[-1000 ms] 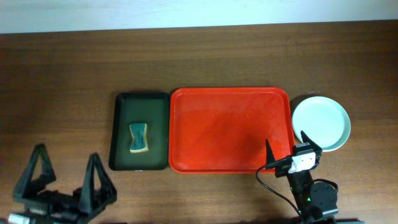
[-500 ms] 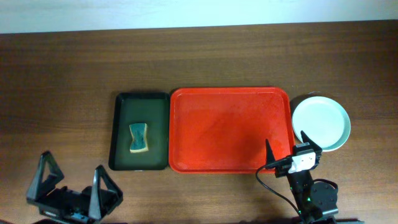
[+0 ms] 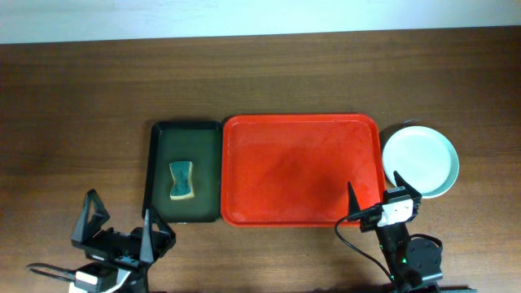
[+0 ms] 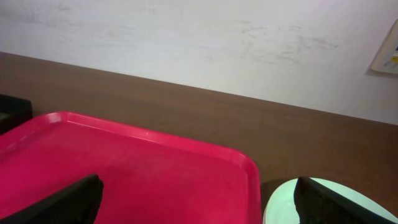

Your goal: Clean dirty plates on tray and stack at the side

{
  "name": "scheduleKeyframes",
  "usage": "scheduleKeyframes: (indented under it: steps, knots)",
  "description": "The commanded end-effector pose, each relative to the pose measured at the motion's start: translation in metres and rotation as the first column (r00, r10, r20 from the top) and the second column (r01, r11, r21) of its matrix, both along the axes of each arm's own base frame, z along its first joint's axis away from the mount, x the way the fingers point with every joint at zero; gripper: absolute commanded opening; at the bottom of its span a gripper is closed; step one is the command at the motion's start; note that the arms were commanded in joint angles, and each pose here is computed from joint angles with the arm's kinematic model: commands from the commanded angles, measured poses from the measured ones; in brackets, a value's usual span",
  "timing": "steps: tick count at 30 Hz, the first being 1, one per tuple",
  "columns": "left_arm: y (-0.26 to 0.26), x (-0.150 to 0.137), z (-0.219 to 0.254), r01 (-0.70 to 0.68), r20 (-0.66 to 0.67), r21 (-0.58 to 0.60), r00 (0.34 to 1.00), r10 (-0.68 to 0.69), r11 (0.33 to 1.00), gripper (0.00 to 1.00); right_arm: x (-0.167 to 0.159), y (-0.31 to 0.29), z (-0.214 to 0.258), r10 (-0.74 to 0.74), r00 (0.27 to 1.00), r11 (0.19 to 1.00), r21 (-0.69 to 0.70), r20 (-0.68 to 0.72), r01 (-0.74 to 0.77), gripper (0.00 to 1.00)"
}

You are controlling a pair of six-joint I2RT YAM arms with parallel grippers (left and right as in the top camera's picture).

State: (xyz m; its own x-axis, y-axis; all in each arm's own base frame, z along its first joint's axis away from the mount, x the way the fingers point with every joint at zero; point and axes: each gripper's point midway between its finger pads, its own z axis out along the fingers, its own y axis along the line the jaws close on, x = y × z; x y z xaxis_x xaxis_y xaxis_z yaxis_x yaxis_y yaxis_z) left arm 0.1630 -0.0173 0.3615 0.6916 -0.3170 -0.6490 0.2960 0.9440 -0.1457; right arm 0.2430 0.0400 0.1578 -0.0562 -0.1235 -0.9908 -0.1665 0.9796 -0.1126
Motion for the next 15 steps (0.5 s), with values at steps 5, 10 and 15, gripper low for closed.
scheduleKeyframes:
  steps: [5,10,15]
  knots:
    - [0.0,0.051,-0.065,-0.005,-0.324,0.002,0.946,0.006,1.0,0.99,0.0,-0.002,-0.002,-0.011,1.0,1.0,-0.002,-0.003,0.011,0.98]
    - [0.0,0.082,-0.16,-0.023,-0.654,0.166,0.745,0.128,0.986,0.99,0.0,-0.002,-0.002,-0.011,1.0,1.0,-0.002,-0.003,0.011,0.98]
    - [0.002,0.082,-0.205,0.008,-0.72,0.382,0.629,0.292,0.924,0.99,0.0,-0.002,-0.002,-0.011,1.0,1.0,-0.002,-0.003,0.011,0.98]
